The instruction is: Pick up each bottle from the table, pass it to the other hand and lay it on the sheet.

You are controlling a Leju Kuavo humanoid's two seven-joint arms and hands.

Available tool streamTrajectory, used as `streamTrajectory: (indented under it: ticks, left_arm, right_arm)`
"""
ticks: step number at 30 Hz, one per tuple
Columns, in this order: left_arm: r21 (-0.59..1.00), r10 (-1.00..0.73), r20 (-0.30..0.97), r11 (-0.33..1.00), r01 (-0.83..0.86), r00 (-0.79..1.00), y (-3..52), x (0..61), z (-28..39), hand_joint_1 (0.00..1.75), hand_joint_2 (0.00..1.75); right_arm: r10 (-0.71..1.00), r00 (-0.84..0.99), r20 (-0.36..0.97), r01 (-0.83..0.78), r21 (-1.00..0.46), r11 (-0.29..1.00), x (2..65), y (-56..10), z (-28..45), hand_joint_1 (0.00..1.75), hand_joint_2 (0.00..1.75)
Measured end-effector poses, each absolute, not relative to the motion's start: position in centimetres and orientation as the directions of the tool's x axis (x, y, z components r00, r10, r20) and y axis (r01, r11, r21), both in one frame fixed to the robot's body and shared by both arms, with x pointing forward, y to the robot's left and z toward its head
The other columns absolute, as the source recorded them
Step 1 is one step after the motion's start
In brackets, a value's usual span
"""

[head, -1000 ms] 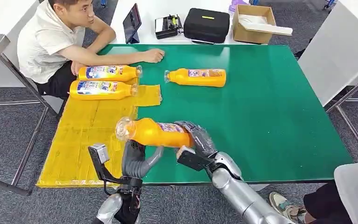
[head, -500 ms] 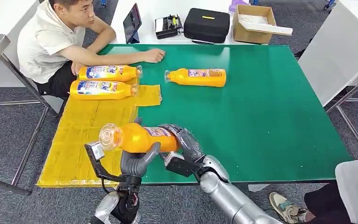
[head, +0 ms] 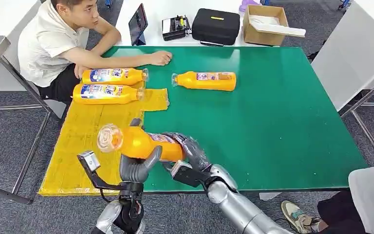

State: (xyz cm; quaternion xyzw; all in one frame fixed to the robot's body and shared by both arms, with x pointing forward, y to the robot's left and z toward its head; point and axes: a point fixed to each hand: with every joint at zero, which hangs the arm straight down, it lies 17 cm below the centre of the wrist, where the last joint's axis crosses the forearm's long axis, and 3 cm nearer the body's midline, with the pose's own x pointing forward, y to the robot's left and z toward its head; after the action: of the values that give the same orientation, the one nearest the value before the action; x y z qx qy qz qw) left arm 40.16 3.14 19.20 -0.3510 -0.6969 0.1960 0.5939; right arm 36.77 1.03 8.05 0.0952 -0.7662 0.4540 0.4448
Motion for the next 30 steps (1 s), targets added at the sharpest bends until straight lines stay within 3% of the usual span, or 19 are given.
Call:
streamTrajectory:
  ticks: [7, 8, 9, 10, 11, 21, 25, 30]
  left_arm:
    - [-0.652, 0.684, 0.713, 0.728, 0.211, -0.155, 4.7, 40.3, 20.1, 1.75, 1.75]
    - [-0.648, 0.677, 0.718, 0.735, 0.202, -0.162, 4.8, 40.4, 20.1, 1.75, 1.75]
    - [-0.645, 0.672, 0.721, 0.74, 0.191, -0.169, 5.0, 40.4, 20.1, 1.75, 1.75]
    - [-0.643, 0.668, 0.723, 0.744, 0.182, -0.175, 5.1, 40.4, 20.1, 1.75, 1.75]
    - [-0.64, 0.662, 0.726, 0.749, 0.171, -0.185, 5.3, 40.5, 20.1, 1.75, 1.75]
    - [-0.643, 0.66, 0.728, 0.751, 0.149, -0.186, 5.9, 41.4, 20.4, 1.75, 1.75]
    - [-0.481, 0.489, 0.824, 0.871, 0.103, -0.286, 6.7, 41.4, 20.8, 1.75, 1.75]
    - [-0.439, 0.446, 0.843, 0.893, 0.095, -0.301, 7.1, 41.4, 20.5, 1.75, 1.75]
  right_arm:
    - [0.193, -0.511, 0.838, -0.634, -0.518, 0.574, 35.4, 2.1, 7.5, 1.75, 1.75]
    - [0.18, -0.496, 0.849, -0.65, -0.501, 0.572, 35.1, 2.3, 7.4, 1.61, 1.75]
    - [0.166, -0.48, 0.861, -0.666, -0.481, 0.571, 34.9, 2.5, 7.3, 1.15, 1.75]
    - [0.156, -0.467, 0.871, -0.678, -0.466, 0.568, 34.7, 2.7, 7.2, 0.47, 1.75]
    - [0.146, -0.454, 0.879, -0.689, -0.45, 0.568, 34.5, 2.9, 7.2, 0.0, 1.75]
    - [0.151, -0.375, 0.915, -0.69, -0.384, 0.613, 34.3, 2.6, 5.7, 0.0, 1.75]
    - [0.191, -0.384, 0.903, -0.599, -0.401, 0.694, 35.6, 0.8, 5.6, 0.0, 1.75]
    - [0.201, -0.366, 0.909, -0.577, -0.391, 0.717, 35.7, -0.1, 5.0, 0.0, 1.75]
